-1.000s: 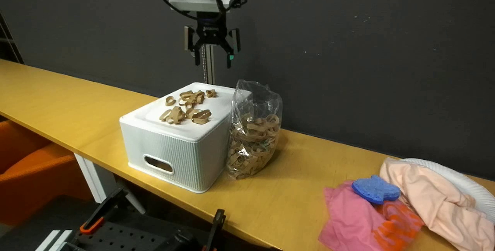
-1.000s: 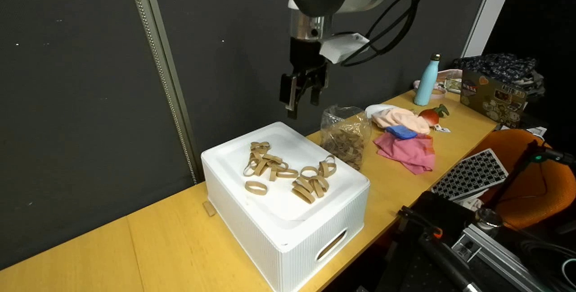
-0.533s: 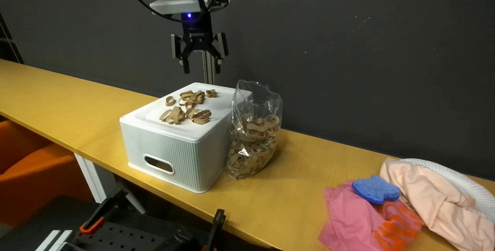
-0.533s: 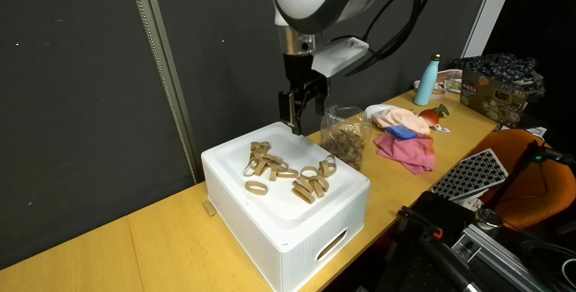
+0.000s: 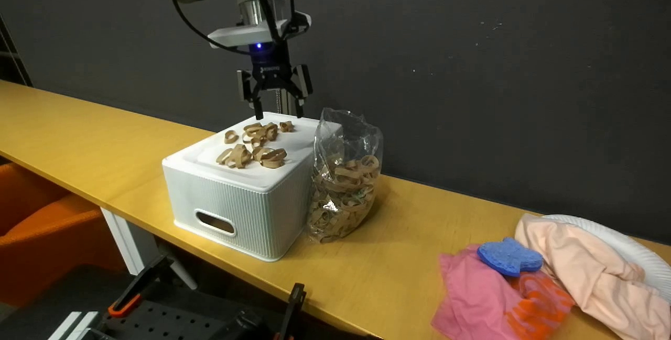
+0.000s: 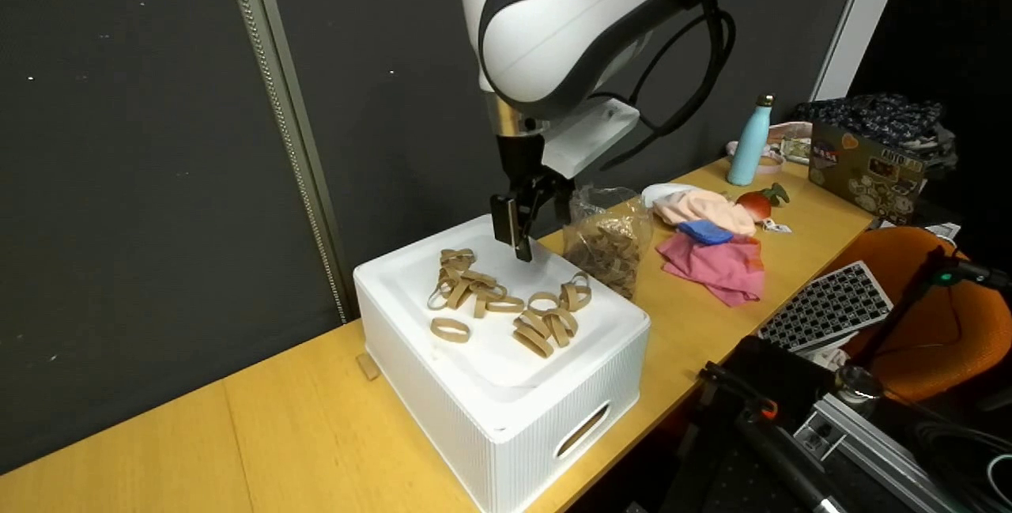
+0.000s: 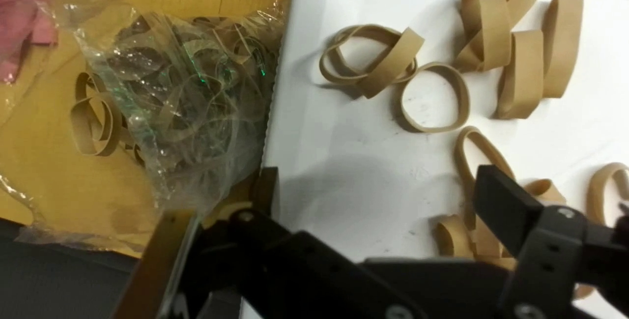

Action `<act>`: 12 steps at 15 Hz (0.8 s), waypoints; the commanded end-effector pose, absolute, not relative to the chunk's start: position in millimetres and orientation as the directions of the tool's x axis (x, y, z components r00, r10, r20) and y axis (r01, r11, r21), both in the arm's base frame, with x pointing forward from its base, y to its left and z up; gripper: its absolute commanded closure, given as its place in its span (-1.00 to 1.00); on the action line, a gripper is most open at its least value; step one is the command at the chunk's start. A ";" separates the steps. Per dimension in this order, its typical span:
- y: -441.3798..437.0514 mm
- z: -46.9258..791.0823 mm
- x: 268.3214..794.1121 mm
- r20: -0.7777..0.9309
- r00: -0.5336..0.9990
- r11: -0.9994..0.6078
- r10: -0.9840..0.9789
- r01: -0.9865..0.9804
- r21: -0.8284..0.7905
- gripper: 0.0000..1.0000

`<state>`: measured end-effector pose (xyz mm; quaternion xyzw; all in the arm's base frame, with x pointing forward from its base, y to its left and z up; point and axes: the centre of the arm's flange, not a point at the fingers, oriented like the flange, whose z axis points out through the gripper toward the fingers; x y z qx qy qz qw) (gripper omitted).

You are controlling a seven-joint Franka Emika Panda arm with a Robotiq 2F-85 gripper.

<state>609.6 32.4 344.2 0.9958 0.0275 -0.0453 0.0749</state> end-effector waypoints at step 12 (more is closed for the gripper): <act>66.2 358.6 540.7 0.013 0.989 -0.987 0.147 0.145 0.071 -1.00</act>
